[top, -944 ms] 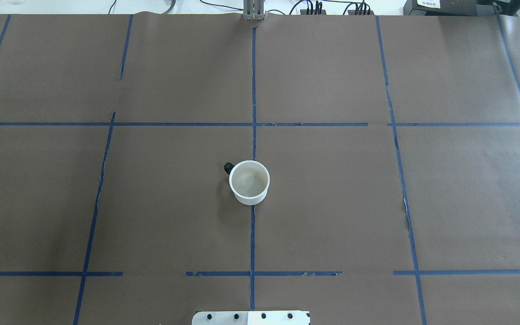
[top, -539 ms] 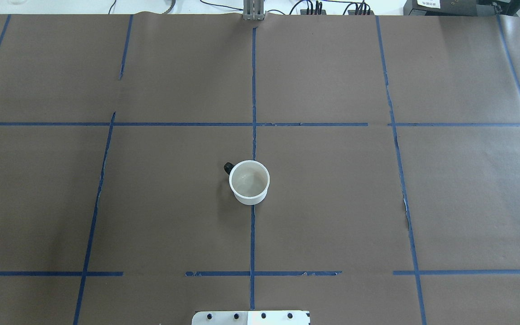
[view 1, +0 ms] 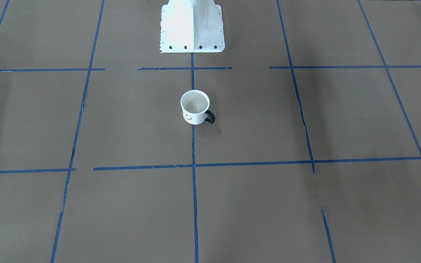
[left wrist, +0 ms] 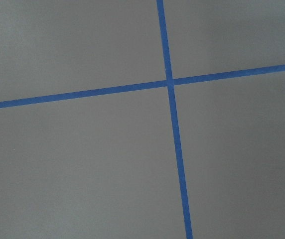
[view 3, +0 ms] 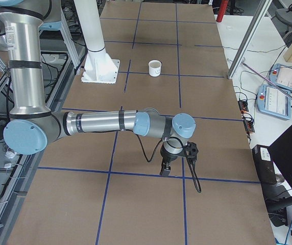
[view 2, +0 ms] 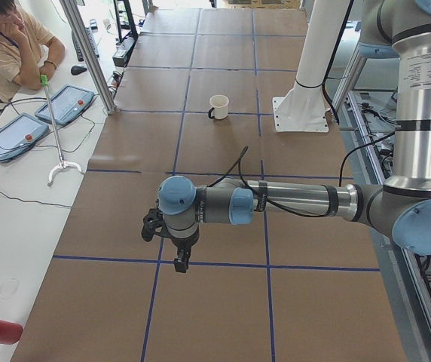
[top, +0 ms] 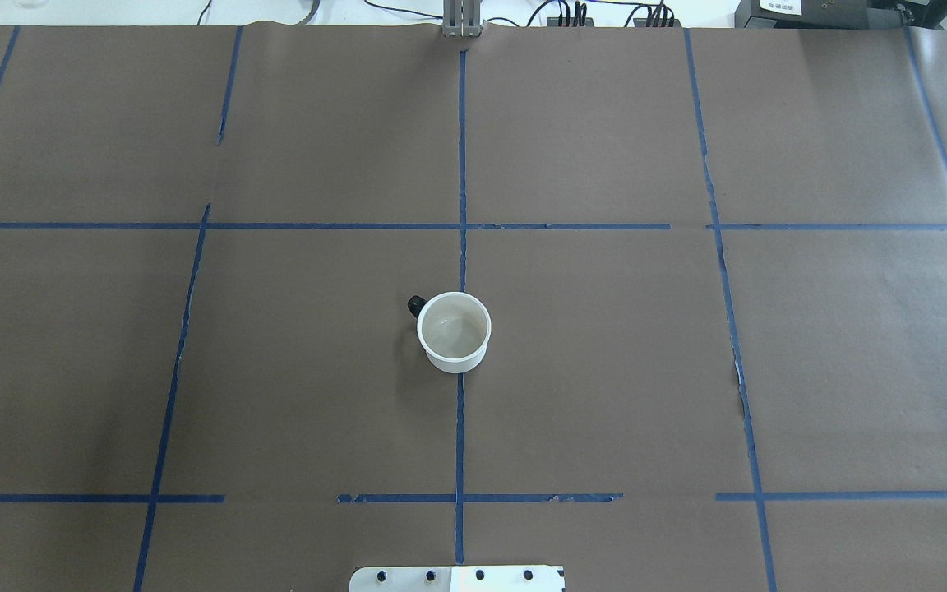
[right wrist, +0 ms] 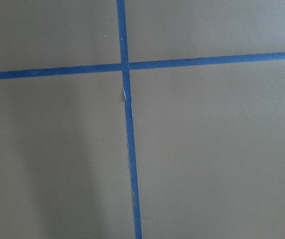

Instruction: Flip mug

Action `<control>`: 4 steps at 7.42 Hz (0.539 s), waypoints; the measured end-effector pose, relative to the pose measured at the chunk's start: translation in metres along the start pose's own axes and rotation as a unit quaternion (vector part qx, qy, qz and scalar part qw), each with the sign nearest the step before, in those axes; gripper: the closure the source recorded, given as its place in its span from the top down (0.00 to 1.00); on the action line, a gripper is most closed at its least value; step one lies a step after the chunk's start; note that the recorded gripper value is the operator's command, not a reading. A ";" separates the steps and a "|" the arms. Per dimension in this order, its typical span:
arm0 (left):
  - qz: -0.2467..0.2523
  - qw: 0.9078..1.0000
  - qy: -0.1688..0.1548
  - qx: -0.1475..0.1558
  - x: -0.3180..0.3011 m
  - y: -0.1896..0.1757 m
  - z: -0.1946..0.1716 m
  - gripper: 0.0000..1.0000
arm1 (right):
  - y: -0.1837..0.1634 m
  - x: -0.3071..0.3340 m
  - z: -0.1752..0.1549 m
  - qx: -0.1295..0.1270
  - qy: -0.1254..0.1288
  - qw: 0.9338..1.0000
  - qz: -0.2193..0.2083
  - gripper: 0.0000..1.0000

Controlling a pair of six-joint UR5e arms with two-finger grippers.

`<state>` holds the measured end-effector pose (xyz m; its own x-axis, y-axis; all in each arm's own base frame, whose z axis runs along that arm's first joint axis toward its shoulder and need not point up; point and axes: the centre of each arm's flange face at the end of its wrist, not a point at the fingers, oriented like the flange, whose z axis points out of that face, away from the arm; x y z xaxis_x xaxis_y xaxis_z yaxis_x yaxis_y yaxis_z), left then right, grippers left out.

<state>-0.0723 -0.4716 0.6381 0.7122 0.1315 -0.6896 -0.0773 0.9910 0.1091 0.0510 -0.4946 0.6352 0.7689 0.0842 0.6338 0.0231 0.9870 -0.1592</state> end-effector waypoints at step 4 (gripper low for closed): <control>0.001 1.000 0.000 0.001 0.001 -0.001 -0.001 1.00 | 0.000 0.000 0.000 0.000 0.000 1.000 0.000 1.00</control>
<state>-0.0721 -0.4725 0.6370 0.7122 0.1340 -0.6891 -0.0776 0.9906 0.1124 0.0510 -0.4946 0.6352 0.7688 0.0842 0.6339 0.0232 0.9870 -0.1592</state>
